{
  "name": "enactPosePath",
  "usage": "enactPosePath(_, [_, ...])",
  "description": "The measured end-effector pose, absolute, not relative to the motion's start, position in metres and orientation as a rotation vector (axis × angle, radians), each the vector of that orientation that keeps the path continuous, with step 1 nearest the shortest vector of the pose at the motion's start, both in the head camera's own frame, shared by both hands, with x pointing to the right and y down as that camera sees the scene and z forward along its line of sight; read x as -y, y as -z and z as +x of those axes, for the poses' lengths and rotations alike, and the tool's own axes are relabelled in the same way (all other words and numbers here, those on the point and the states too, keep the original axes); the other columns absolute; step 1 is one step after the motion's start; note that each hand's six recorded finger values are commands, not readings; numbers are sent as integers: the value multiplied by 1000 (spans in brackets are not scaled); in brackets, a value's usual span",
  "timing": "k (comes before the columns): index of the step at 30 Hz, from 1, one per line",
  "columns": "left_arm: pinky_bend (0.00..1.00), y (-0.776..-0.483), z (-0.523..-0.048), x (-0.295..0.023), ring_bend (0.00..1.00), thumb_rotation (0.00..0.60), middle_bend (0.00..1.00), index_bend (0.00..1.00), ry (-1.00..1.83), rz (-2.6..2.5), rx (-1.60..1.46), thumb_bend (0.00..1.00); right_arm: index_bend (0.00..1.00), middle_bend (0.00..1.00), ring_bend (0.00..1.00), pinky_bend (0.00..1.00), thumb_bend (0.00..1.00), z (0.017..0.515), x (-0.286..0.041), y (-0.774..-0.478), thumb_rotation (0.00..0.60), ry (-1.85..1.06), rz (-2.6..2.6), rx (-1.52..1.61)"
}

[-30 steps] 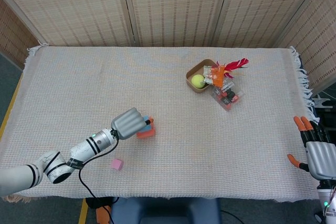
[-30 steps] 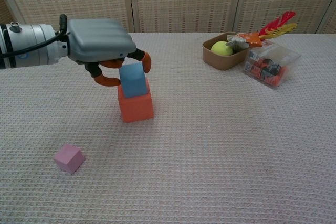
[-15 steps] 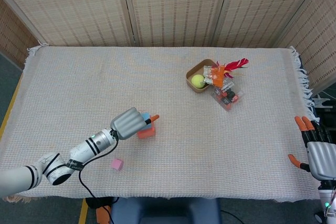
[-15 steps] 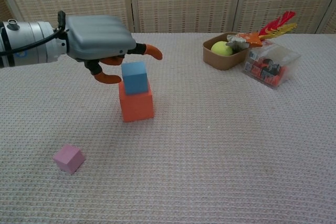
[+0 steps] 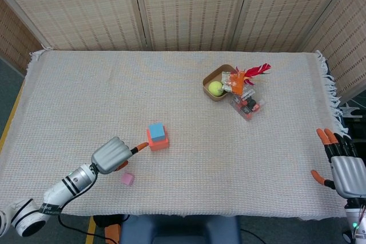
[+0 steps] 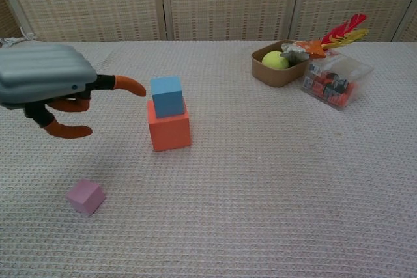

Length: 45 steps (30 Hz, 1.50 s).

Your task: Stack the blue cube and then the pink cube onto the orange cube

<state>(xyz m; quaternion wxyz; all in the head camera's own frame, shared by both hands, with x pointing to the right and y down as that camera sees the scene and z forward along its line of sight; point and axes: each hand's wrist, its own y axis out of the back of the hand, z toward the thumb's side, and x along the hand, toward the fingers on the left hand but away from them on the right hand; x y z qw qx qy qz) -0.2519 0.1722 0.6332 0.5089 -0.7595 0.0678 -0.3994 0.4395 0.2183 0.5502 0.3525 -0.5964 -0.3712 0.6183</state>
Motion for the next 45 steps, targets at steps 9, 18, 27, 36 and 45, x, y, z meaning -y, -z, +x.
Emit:
enactPosePath(9, [1000, -647, -289, -226, 1000, 600, 1000, 133, 1067, -2013, -206, 335, 0, 0, 0, 0, 119, 432, -222, -555, 600, -1589, -1574, 930])
enactPosePath(18, [1000, -653, -283, -249, 1000, 600, 1000, 105, 1081, -2086, -227, 330, 0, 0, 0, 0, 119, 428, -224, -557, 600, -1583, -1597, 912])
enactPosePath(27, [1000, -674, -284, -249, 1000, 600, 1000, 145, 1171, -2092, -259, 330, 0, 0, 0, 0, 119, 428, -225, -553, 600, -1574, -1605, 916])
enactPosePath(36, [1000, -681, -285, -253, 1000, 600, 1000, 227, 1196, -2091, -242, 330, 0, 0, 0, 0, 119, 429, -224, -552, 600, -1573, -1601, 923])
enactPosePath(45, [1000, -687, -286, -252, 1000, 600, 1000, 318, 1198, -2063, -262, 327, 0, 0, 0, 0, 118, 428, -225, -550, 600, -1568, -1601, 922])
